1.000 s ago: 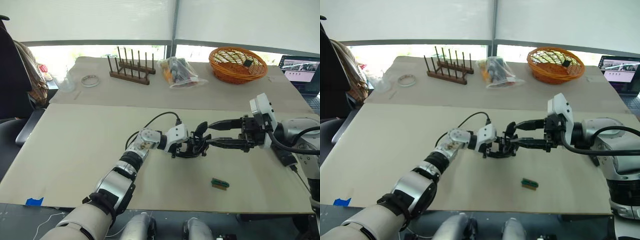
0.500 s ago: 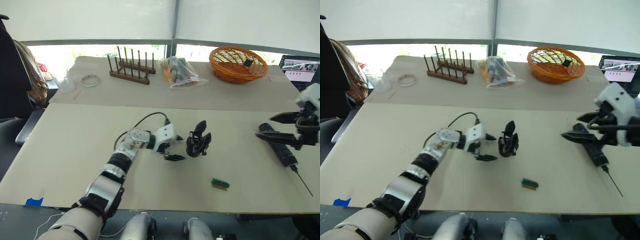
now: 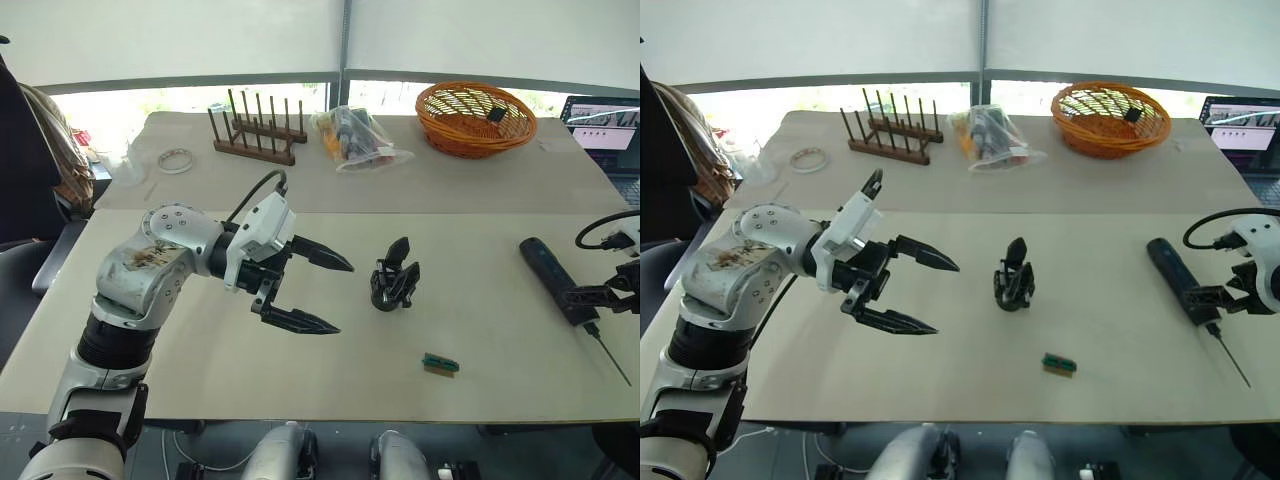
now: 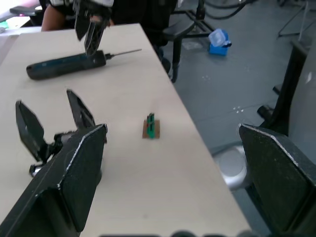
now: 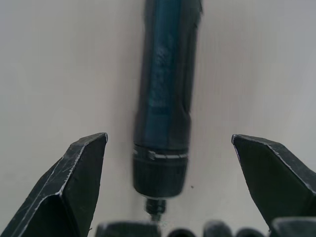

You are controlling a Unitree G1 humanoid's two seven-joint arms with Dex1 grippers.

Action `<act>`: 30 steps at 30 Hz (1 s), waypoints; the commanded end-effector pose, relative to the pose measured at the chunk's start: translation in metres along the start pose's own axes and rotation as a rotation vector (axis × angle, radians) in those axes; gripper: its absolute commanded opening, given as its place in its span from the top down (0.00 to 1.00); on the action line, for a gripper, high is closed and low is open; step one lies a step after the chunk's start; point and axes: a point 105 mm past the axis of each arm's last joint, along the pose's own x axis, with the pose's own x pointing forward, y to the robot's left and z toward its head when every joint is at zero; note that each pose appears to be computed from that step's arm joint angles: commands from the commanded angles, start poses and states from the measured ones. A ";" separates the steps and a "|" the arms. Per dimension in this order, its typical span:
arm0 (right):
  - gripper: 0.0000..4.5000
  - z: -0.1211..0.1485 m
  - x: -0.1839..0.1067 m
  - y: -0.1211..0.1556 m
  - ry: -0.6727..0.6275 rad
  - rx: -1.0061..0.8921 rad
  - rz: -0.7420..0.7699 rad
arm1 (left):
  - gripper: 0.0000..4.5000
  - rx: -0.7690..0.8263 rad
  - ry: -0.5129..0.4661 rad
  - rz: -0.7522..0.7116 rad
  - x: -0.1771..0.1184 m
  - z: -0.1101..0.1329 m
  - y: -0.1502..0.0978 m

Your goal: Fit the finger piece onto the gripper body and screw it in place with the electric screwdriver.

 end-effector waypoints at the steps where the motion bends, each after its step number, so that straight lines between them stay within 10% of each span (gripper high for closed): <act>1: 0.00 -0.003 0.005 -0.009 0.040 0.014 -0.007 | 0.00 0.073 -0.007 0.003 -0.001 0.017 -0.003; 6: 0.00 -0.001 0.028 0.001 0.057 -0.019 0.052 | 0.00 0.075 -0.012 0.022 0.002 0.014 0.001; 14: 0.56 0.001 0.011 0.011 0.078 -0.309 0.194 | 0.00 0.091 0.003 -0.006 0.002 0.014 0.000; 29: 0.57 -0.022 0.002 0.024 0.213 -0.639 0.257 | 0.00 0.162 0.070 -0.061 0.009 0.004 0.001; 30: 0.33 -0.023 -0.001 0.024 0.232 -0.621 0.270 | 0.00 0.163 0.067 -0.063 0.010 0.005 0.000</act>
